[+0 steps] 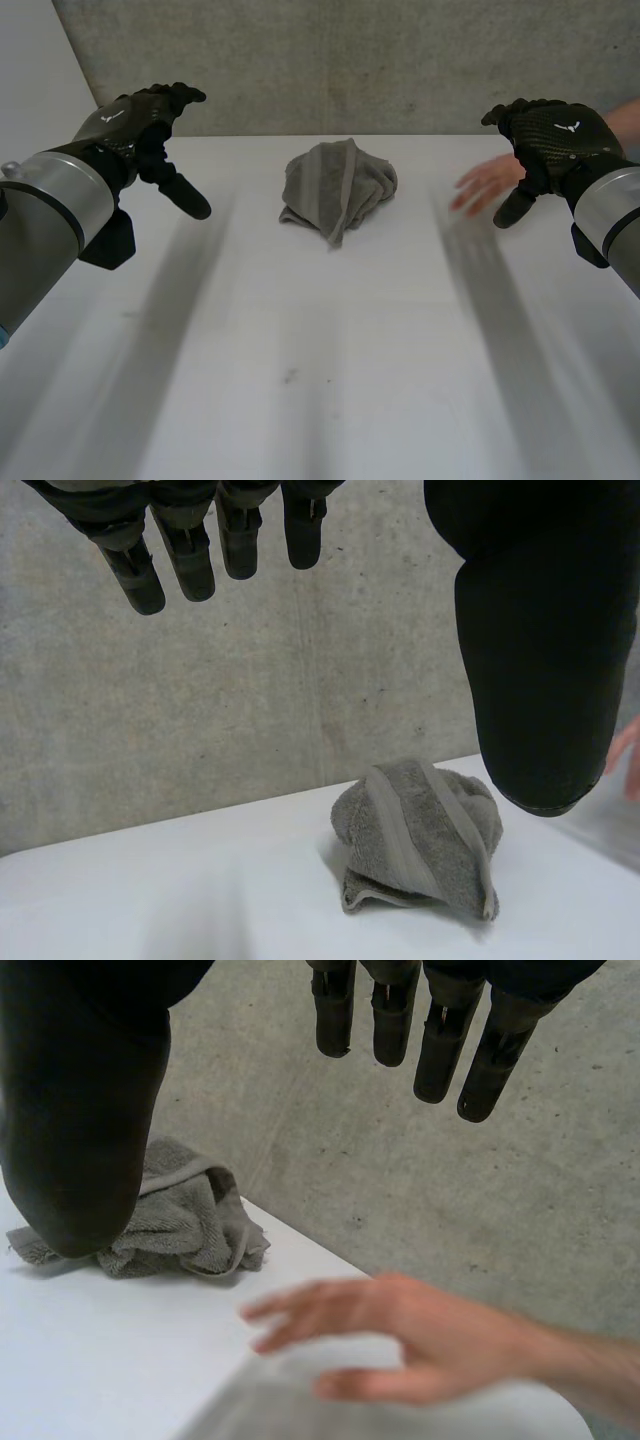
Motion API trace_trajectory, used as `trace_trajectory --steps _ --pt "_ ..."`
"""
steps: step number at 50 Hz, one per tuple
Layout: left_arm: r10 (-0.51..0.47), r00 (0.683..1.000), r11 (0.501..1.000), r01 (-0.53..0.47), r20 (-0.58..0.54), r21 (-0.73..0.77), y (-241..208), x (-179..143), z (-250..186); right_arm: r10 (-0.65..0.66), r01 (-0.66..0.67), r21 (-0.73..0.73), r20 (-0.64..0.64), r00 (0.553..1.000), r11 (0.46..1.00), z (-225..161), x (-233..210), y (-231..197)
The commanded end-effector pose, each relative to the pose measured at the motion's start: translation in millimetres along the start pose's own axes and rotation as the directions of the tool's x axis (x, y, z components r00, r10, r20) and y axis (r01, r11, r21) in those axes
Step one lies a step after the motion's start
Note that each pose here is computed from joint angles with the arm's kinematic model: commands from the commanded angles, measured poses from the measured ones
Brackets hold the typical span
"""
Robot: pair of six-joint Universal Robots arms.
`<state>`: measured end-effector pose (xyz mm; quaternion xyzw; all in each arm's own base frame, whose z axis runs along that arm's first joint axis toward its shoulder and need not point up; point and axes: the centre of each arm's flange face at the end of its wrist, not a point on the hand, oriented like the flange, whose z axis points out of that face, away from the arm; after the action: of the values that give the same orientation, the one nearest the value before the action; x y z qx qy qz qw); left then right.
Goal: Fold the towel.
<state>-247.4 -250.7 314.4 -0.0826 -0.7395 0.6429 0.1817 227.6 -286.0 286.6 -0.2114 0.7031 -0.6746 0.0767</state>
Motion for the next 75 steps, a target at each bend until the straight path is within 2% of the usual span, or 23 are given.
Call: trace_trajectory --steps 1,17,25,30,39,47,49,58,65,75 --pt "0.0 1.0 1.0 0.0 0.0 -0.008 2 0 1 0.001 -0.001 -0.002 0.0 1.0 1.0 1 0 2" --pt "0.008 1.0 1.0 -0.008 0.005 -0.01 11 -1 8 0.004 -0.003 -0.02 0.019 1.0 1.0 8 -5 14" --pt "0.01 1.0 1.0 -0.01 0.004 -0.005 25 -3 15 -0.009 0.012 -0.025 0.137 0.99 1.0 26 -33 38" --pt "0.008 1.0 1.0 -0.008 0.009 -0.023 39 -7 17 -0.035 0.023 0.055 0.225 0.974 0.998 53 -58 46" --pt "0.007 1.0 1.0 -0.007 0.018 -0.013 55 -13 18 -0.06 0.028 0.104 0.318 0.946 0.994 92 -91 58" --pt "0.007 1.0 1.0 -0.006 0.019 -0.011 68 -16 18 -0.192 0.14 0.17 0.342 0.92 0.975 128 -118 84" --pt "0.007 1.0 1.0 -0.006 0.018 -0.005 70 -16 18 -0.256 0.197 0.196 0.35 0.901 0.961 138 -126 96" --pt "0.005 1.0 1.0 -0.005 0.02 -0.011 75 -17 21 -0.382 0.303 0.251 0.386 0.84 0.919 145 -152 119" --pt "0.007 1.0 1.0 -0.006 0.022 -0.021 79 -18 23 -0.506 0.411 0.308 0.366 0.781 0.858 144 -164 130" --pt "0.005 1.0 1.0 -0.005 0.023 -0.029 82 -19 23 -0.575 0.473 0.341 0.338 0.745 0.812 149 -169 139"
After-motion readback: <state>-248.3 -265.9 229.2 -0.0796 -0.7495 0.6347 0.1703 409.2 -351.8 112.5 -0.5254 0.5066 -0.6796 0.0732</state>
